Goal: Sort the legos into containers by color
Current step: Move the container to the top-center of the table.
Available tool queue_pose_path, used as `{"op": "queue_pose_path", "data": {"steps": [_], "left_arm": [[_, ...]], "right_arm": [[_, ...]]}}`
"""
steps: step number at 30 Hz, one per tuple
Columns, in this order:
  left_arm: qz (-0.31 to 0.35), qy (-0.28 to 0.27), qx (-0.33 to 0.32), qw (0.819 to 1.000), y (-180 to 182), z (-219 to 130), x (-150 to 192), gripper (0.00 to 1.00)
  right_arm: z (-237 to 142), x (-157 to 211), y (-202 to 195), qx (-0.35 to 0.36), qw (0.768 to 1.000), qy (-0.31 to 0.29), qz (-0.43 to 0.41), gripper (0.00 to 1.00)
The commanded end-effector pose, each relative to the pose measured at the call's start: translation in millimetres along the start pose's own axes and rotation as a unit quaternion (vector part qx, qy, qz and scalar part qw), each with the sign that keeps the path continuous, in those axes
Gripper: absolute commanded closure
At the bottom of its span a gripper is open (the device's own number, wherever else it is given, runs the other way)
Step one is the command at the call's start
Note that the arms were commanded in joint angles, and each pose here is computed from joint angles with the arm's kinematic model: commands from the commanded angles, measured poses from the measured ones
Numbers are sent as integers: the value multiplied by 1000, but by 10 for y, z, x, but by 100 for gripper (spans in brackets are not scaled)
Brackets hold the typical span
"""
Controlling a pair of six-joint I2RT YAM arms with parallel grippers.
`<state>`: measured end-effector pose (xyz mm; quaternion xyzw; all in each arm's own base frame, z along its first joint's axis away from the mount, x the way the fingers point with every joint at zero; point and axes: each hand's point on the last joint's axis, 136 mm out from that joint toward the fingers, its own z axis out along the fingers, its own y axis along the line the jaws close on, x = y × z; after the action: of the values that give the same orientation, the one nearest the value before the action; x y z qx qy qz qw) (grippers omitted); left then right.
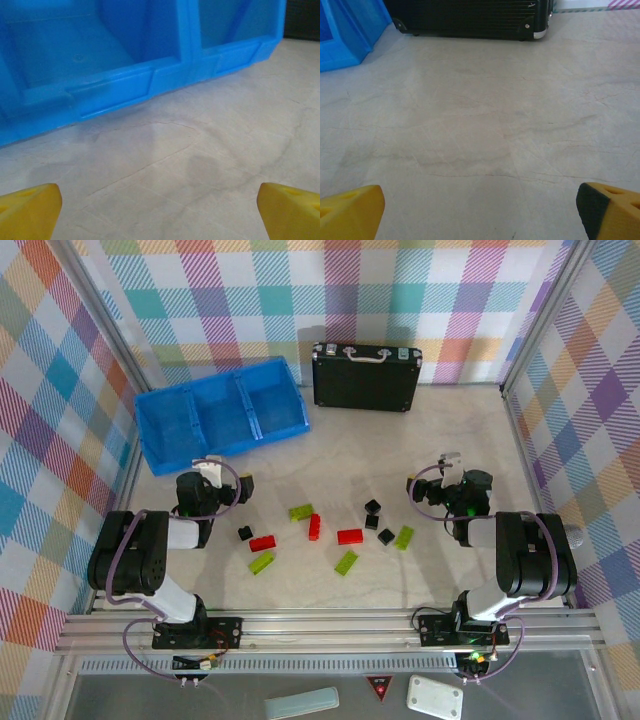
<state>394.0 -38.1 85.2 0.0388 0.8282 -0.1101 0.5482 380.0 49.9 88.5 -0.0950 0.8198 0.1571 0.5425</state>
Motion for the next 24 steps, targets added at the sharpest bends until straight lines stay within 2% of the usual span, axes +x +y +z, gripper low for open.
{"op": "queue_pose_path", "data": {"steps": [1, 4, 8, 11, 17, 22, 24], "left_arm": [[-9, -9, -33, 999, 80, -93, -176, 0], [-15, 11, -44, 999, 103, -102, -200, 0], [-33, 36, -98, 994, 221, -166, -251, 0], [-49, 46, -114, 991, 231, -219, -415, 0], [-103, 94, -178, 974, 376, -338, -693, 1], [-120, 166, -194, 959, 419, -296, -773, 7], [-127, 177, -204, 954, 450, -285, -839, 8]], "right_arm": [[-32, -232, -14, 11, 1000, -16, -4, 1], [-39, -278, -2, 8, 1000, 0, 5, 1], [-61, -264, -11, 14, 999, 31, 18, 1], [-105, -303, -6, 18, 999, 41, 27, 1], [-216, -474, -4, 32, 997, 55, 54, 0], [-279, -662, 40, 28, 995, 57, 71, 2], [-308, -732, 67, 24, 995, 54, 74, 3]]}}
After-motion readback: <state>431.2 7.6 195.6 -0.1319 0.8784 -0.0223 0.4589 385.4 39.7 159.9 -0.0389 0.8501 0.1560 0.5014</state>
